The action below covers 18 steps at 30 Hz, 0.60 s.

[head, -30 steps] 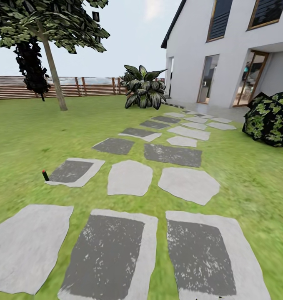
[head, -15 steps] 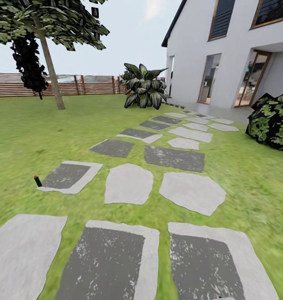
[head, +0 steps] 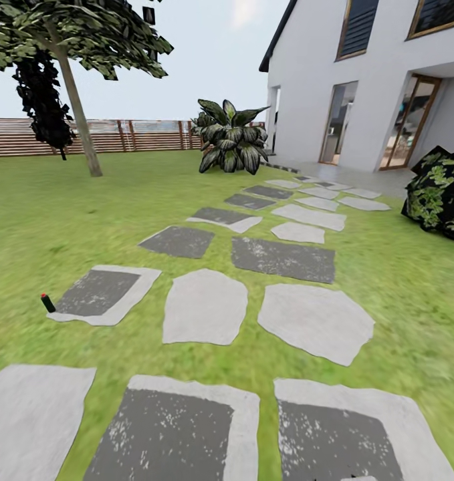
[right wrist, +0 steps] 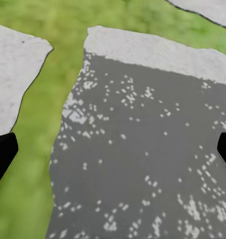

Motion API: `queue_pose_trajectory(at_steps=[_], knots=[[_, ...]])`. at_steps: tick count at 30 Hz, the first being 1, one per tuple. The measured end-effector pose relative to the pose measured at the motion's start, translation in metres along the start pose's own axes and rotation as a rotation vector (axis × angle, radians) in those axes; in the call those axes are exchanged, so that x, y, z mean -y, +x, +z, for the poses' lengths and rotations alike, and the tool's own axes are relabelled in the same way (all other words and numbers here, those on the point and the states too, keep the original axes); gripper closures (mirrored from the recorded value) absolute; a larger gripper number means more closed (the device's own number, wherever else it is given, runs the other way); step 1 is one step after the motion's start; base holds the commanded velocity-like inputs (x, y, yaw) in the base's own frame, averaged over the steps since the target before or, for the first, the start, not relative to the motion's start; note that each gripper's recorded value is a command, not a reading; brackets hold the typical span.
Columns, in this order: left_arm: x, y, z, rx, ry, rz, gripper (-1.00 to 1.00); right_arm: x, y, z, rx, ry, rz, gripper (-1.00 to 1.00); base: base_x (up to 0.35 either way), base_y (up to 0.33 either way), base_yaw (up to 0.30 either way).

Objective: In the garden, pick up the pesticide atomizer on the floor and spray pesticide onto both trees until each tree trunk is fully covered.

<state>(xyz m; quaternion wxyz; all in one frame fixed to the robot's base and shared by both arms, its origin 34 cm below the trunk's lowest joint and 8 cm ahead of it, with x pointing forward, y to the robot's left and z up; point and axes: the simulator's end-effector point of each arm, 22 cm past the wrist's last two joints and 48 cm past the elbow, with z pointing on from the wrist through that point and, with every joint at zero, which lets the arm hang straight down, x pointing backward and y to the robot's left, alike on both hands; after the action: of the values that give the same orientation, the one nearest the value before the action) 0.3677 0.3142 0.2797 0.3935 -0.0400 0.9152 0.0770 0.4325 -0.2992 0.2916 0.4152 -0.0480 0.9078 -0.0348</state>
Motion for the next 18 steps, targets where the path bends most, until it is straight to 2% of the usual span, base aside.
queue_pose_trajectory(at_steps=[18], knots=[[-0.0006, 0.0, 0.0, 0.0, -0.003, 0.0, -1.0, -0.0001, 0.0, 0.0, 0.0, 0.0, 0.0, -1.0, 0.339, 0.0, 0.0]])
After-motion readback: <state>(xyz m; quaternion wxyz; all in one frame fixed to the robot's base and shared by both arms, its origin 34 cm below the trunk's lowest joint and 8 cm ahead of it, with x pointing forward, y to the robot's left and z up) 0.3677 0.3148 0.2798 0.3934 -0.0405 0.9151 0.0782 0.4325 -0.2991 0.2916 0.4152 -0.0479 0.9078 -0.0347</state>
